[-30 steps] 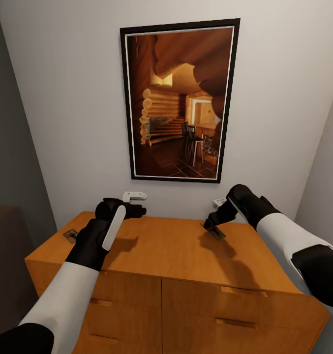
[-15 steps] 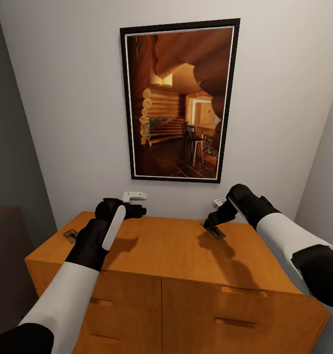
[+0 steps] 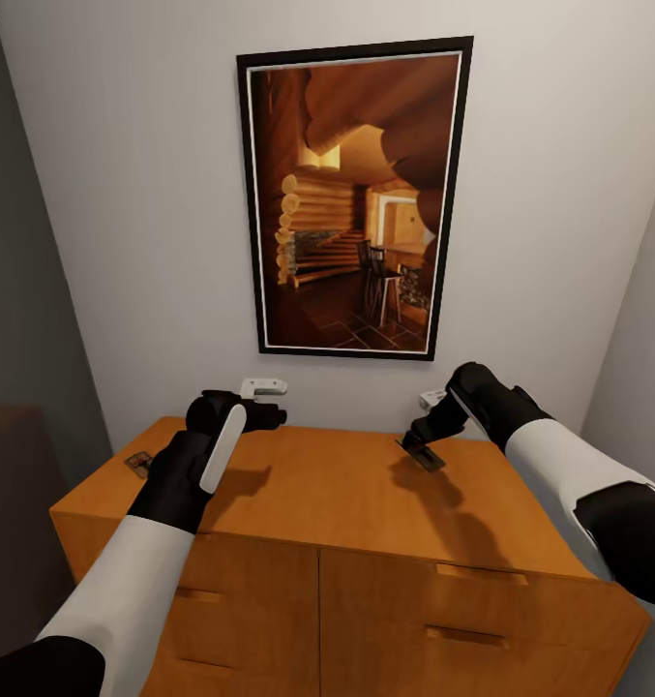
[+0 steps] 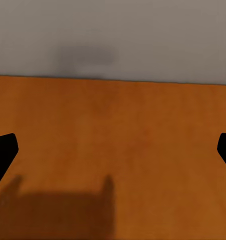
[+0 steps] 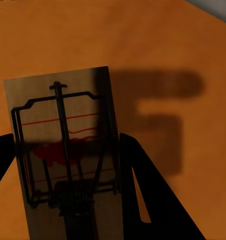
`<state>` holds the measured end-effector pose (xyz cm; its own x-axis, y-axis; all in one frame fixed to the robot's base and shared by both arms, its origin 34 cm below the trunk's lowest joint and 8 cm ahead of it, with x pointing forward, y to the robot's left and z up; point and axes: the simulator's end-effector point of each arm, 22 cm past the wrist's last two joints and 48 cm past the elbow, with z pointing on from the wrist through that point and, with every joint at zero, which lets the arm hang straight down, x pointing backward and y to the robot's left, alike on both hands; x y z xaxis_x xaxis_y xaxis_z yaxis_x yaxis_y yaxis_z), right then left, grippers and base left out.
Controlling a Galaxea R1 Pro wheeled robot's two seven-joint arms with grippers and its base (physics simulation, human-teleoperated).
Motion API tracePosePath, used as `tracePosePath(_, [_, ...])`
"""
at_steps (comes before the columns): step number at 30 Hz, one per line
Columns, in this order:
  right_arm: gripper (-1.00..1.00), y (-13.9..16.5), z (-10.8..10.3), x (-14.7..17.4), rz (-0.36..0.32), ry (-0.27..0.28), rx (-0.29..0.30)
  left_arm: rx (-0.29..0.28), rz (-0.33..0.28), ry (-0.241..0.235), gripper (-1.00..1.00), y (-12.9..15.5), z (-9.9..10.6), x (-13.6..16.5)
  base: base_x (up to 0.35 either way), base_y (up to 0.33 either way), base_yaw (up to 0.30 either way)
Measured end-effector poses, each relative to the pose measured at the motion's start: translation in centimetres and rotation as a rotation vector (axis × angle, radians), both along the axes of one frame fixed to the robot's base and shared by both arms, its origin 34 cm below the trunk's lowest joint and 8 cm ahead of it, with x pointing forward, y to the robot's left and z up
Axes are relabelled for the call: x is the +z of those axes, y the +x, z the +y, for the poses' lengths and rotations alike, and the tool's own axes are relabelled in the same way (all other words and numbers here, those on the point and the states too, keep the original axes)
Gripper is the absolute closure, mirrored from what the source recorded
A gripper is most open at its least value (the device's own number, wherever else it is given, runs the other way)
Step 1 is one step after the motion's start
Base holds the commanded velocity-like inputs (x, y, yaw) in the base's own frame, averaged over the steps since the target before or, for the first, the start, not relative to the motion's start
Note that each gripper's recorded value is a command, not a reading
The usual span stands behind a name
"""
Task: Take the four mousetraps from the cabinet in the bathroom and place them on the bathroom floor. Make sure all four end up on the same floor surface, and ensure that at least two of them are either under or directly next to the same bathroom sink.
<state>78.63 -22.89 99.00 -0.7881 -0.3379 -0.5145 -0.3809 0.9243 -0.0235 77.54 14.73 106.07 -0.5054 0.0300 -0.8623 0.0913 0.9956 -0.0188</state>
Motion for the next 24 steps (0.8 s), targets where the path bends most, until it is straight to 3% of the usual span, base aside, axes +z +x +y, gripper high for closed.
tracePosePath(7, [1.00, 0.00, -0.05, -0.01, 0.000, -0.001, 0.000, -0.004, 0.004, -0.004, -1.00, -0.08, -0.12, 0.00, 0.000, 0.252, 0.000])
tracePosePath(17, [1.00, 0.01, -0.18, -0.01, 0.000, -0.003, -0.002, -0.003, 0.005, -0.005, -1.00, -0.07, -0.02, -0.05, 0.000, 0.084, 0.000])
tracePosePath(24, [1.00, 0.00, 0.03, -0.01, 0.000, -0.001, 0.001, 0.002, 0.008, -0.004, -1.00, -0.04, 0.20, -0.17, 0.000, 0.282, 0.000])
